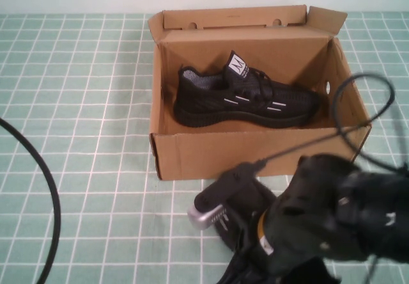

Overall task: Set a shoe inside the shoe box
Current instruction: Pick up the shoe from the table, then hand over the shoe

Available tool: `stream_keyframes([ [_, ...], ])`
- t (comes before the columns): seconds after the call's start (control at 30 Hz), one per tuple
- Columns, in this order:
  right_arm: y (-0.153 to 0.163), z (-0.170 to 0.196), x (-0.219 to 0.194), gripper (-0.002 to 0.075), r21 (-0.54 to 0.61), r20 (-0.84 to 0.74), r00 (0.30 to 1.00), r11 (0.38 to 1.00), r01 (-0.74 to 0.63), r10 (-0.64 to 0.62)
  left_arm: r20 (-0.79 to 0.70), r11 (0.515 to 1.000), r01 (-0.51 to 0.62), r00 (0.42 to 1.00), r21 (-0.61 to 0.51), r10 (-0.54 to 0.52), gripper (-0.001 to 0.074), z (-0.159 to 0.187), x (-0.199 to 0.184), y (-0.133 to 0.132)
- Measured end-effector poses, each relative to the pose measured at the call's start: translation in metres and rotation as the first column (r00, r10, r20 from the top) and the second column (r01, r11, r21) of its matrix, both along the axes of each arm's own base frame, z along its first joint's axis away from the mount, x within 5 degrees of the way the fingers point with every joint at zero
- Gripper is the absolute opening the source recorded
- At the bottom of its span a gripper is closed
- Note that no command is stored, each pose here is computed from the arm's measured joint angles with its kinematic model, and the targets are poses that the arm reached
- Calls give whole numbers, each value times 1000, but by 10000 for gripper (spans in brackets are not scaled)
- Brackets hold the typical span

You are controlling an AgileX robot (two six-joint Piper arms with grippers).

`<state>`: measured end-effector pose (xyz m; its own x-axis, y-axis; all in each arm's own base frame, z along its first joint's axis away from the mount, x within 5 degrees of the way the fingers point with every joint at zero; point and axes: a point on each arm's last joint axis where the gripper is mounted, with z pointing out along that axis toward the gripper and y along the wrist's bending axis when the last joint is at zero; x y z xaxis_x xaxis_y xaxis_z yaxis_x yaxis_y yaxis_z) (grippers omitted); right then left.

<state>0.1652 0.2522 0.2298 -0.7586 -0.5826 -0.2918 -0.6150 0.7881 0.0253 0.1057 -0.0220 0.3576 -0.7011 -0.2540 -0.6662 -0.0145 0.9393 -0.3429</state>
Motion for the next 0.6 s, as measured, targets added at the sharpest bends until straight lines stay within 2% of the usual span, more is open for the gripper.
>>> stream_keyframes([
  [0.23, -8, 66, -6, 2, 34, 92, 982, 985, -172, 168, -24, 993, 36, 999, -110, -39, -4, 1, -3, -9],
  [0.37, -15, 109, -10, 2, 28, 175, 939, 952, -306, 297, -26, 991, 42, 999, -126, -46, -4, 1, -3, -10],
  [0.6, -24, 165, -9, 1, -29, 337, 843, 899, -437, 420, -36, 987, 56, 997, -153, -62, -4, 1, 0, -13],
])
